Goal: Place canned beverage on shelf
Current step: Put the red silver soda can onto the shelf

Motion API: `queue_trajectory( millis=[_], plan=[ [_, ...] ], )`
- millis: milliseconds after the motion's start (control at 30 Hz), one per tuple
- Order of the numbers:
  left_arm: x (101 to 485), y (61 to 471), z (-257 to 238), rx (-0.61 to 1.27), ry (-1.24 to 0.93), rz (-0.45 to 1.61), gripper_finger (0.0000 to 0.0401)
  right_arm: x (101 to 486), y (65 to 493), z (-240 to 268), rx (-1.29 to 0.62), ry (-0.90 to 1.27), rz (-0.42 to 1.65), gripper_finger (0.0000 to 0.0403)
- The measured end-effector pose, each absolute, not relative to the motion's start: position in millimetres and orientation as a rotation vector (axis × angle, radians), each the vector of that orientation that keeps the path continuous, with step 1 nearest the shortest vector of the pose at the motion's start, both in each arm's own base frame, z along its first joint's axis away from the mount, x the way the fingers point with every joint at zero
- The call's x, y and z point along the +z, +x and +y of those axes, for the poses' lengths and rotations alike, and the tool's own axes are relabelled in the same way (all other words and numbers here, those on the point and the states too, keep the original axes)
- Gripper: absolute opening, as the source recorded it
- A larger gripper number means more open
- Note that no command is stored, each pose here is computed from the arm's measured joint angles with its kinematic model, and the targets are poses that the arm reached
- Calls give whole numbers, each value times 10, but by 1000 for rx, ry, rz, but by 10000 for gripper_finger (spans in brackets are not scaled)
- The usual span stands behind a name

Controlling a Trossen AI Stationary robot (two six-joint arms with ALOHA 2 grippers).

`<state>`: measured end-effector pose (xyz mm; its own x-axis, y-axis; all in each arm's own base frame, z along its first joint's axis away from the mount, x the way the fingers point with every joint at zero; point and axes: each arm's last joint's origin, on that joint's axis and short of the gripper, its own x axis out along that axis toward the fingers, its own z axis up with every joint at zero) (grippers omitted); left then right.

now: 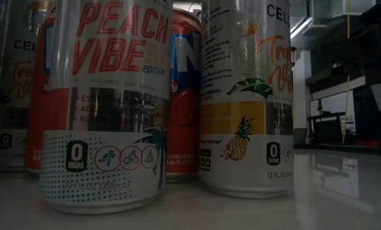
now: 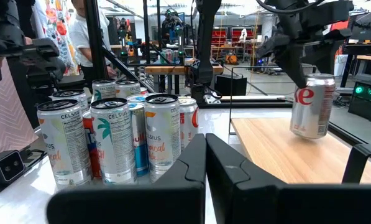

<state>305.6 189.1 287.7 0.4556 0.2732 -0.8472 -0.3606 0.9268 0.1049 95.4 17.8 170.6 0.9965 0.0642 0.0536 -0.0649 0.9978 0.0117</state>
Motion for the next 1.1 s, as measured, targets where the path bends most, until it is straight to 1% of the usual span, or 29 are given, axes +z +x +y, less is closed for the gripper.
queue_trajectory(
  millis=[233, 500, 800, 1100],
  plan=[
    [2834, 3111, 1993, 408, -93, 979, 294, 1707, 954, 178, 65, 13, -54, 5],
    [2708, 3185, 2052, 406, -101, 995, 294, 1706, 954, 178, 66, 13, -53, 5],
    [2713, 3211, 2072, 419, -90, 964, 294, 1706, 954, 178, 65, 13, -53, 5],
    [2719, 3224, 2086, 517, -227, 912, 294, 1707, 954, 178, 65, 13, -53, 5]
  ],
)
